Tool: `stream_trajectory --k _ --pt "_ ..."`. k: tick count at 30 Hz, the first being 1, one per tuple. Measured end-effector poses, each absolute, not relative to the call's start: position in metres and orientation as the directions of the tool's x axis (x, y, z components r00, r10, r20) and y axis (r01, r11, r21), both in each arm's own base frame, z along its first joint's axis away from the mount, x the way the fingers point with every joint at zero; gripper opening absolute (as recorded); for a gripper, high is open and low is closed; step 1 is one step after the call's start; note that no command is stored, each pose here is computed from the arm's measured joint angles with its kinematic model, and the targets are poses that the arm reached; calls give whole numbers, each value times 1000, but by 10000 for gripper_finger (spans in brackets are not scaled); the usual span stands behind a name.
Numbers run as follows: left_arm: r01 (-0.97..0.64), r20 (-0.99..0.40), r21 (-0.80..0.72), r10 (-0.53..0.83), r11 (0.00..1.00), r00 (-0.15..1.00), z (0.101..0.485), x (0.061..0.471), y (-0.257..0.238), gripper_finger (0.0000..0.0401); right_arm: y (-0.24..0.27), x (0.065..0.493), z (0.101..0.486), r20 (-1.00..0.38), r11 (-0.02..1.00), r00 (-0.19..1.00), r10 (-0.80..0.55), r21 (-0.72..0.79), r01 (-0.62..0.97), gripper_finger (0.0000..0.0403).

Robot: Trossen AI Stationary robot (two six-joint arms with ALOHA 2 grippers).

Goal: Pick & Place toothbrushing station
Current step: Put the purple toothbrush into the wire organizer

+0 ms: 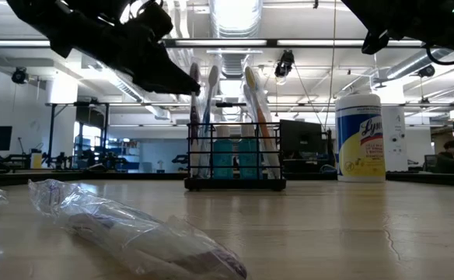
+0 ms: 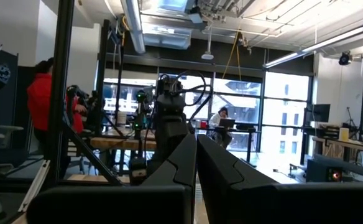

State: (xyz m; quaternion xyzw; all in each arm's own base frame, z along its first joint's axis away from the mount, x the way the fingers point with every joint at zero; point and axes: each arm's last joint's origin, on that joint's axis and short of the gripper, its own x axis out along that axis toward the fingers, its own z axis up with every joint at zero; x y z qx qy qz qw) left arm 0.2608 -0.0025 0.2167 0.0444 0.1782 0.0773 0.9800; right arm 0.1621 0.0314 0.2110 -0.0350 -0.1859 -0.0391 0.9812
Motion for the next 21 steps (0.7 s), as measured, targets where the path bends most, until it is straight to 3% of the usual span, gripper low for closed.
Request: stream_trajectory --k 7,13,17,21 --pt "-128 -341 81 148 989 928 237 238 -3 269 31 162 211 366 994 928 -64 -55 90 8" --pt "31 -268 14 -27 999 963 257 203 -12 264 32 162 210 360 994 931 -63 -57 89 8" --pt "42 -196 6 -40 999 980 253 171 -13 236 32 163 210 356 994 932 -63 -58 89 8" --pt "32 -136 -22 -35 999 990 239 141 -10 165 32 163 209 349 994 935 -62 -60 88 8"
